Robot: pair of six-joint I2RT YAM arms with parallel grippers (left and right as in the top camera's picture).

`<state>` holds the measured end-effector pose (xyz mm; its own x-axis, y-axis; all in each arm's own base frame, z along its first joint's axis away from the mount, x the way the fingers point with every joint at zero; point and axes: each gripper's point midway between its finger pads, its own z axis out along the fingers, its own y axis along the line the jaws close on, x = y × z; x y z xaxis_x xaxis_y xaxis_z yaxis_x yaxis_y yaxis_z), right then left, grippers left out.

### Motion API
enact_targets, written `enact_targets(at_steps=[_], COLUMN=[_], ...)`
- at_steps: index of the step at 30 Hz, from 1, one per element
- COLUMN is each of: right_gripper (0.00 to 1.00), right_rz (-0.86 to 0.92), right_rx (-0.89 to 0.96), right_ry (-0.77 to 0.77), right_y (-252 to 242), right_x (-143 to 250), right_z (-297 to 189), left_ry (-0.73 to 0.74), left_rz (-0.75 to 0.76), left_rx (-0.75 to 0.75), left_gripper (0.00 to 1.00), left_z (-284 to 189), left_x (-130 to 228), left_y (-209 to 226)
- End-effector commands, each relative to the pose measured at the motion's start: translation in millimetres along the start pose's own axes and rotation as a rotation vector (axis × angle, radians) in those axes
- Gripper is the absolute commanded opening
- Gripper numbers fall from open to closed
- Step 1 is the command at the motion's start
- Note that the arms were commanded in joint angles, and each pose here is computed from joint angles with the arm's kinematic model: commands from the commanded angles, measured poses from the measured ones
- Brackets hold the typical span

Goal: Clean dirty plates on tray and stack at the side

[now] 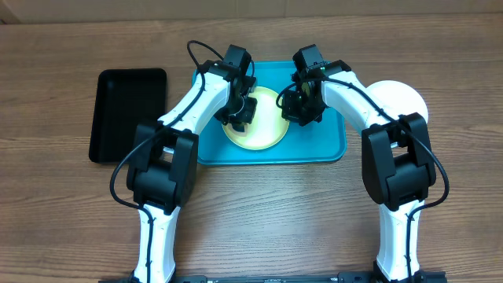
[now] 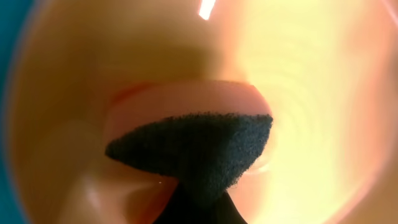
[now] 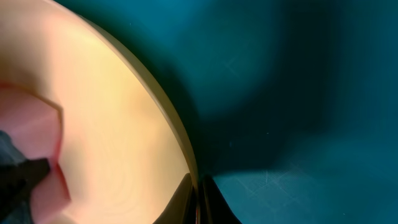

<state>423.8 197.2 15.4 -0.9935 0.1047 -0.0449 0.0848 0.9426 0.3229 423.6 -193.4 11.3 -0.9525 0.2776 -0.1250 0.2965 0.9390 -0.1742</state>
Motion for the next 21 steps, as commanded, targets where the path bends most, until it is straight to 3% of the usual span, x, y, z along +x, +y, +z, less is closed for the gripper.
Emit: enact_targets(at_steps=[1, 8, 17, 21], right_gripper=[0.04, 0.04, 0.04, 0.04], right_rz=[-0.002, 0.0, 0.004, 0.004], right_rx=[-0.017, -0.014, -0.008, -0.008], right_ry=[-0.002, 0.005, 0.017, 0.018], right_y=[5.7, 4.8, 3.4, 3.4], right_x=[-2.9, -1.0, 2.0, 2.1], right_z=[3.0, 3.0, 3.0, 3.0], left_ry=[0.073, -0.064, -0.183, -0.108], left_rz=[0.058, 0.078, -0.058, -0.055], left_rx=[0.149, 0.133, -0.332, -0.39], left_gripper=[0.04, 0.04, 0.04, 0.04], left_z=[21.8, 19.6, 13.4, 12.2], left_x=[14.2, -20.6, -44.5, -25.7], left_y=[-32.5, -32.3, 48.0, 58.1])
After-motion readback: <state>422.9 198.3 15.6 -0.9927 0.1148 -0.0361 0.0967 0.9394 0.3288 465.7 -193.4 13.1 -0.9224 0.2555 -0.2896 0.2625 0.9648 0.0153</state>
